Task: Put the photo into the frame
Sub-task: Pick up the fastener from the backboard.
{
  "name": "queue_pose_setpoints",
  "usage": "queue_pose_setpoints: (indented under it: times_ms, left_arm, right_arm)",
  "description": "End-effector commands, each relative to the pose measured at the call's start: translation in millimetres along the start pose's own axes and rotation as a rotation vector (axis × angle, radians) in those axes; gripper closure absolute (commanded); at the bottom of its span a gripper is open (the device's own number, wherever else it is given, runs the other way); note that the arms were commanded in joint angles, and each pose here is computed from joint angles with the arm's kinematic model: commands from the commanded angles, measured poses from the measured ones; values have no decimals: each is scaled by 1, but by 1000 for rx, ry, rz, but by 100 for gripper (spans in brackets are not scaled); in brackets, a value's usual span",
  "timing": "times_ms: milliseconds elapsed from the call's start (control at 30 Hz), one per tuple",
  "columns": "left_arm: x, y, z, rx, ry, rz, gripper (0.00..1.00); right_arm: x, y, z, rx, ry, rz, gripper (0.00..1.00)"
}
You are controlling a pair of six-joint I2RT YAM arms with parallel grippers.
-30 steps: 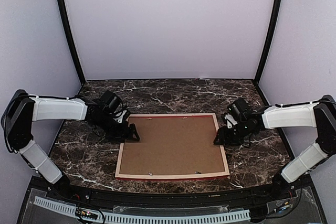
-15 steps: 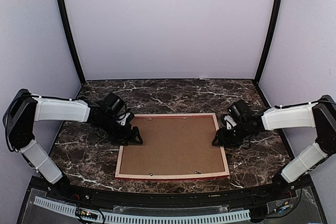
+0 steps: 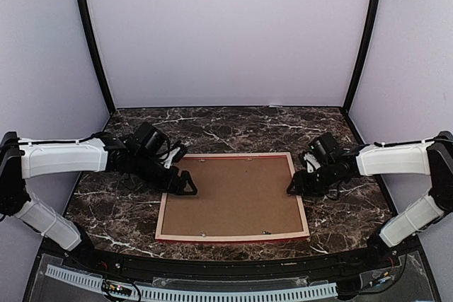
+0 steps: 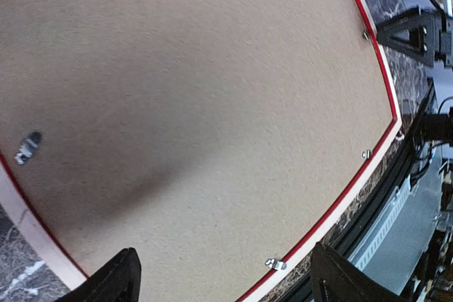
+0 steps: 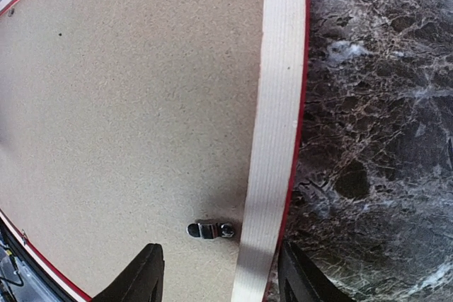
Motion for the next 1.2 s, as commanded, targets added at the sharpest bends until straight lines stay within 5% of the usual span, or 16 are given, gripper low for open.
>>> queue_pose_setpoints:
  times_ms: [0, 467, 1167]
  left_arm:
    - [28, -16, 7, -19, 73, 180, 15]
    - [91, -33, 32, -184, 267, 420, 15]
    - [82, -44, 52, -298, 266, 449, 21]
  right_arm:
    - [3, -1, -1, 11, -4, -14, 44]
    - [7, -4, 1, 16, 0, -13, 44]
    - [11, -7, 3, 12, 1, -6, 44]
Point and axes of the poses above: each gripper's point midway between its finger pads, its own z axis out along the fingers, its own y axis along the line the jaws close on, x = y × z, the point moved 7 cm from there along -z, back along the fingers, and after that the axes turned 1 degree about -z, right-handed, at the moved point
